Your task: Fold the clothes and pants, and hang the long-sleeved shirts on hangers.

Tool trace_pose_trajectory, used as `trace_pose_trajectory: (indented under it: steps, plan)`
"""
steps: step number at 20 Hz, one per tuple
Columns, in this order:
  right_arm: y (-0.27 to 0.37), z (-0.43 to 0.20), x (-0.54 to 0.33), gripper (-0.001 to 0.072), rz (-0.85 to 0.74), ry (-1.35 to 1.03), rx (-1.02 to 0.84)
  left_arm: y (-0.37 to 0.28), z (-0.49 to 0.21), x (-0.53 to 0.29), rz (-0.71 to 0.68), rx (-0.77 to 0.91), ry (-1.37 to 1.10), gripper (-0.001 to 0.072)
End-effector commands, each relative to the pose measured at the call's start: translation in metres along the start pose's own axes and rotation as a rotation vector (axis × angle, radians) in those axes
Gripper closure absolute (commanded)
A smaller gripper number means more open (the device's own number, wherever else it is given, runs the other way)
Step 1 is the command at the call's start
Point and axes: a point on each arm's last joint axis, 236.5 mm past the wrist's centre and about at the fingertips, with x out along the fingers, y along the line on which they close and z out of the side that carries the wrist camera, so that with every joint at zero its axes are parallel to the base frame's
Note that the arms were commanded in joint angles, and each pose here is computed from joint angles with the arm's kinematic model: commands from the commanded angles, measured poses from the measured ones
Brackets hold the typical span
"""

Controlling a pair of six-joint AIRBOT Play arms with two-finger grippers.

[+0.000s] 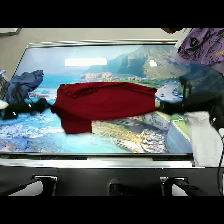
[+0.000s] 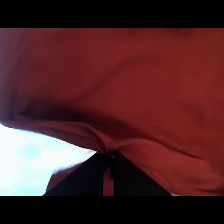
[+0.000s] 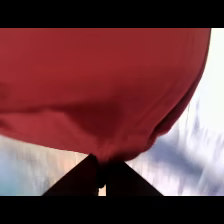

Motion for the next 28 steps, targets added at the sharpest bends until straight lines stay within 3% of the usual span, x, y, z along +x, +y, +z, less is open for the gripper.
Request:
trace_pose_trajectory:
  steps: [1,3,6,11,16,21,28]
  plan:
    - [0.041,0.102,-0.084,0.0686,-0.085,-0.299,-0.172,-0.083,0.094,-0.072,0.010,0.224,-0.218,0.0690]
    - [0.072,0.144,-0.161,0.0687,-0.124,-0.466,-0.255,-0.130,0.140,-0.143,0.078,0.362,-0.387,0.0689]
    - [0.121,0.158,-0.274,0.0687,-0.171,-0.673,-0.369,-0.188,0.164,-0.268,0.177,0.476,-0.635,0.0690]
    - [0.177,0.093,-0.417,0.0687,-0.196,-0.970,-0.432,-0.211,0.102,-0.417,0.268,0.462,-0.918,0.0689]
    - [0.182,0.047,-0.462,0.0687,-0.206,-1.053,-0.364,-0.207,0.037,-0.483,0.279,0.401,-1.039,0.0689]
    - [0.131,0.078,-0.356,0.0687,-0.241,-0.701,-0.252,-0.175,0.047,-0.391,0.307,0.349,-0.719,0.0689]
    - [0.006,0.130,-0.109,0.0686,-0.286,-0.147,-0.065,-0.057,0.061,-0.097,0.314,0.271,-0.070,0.0689]
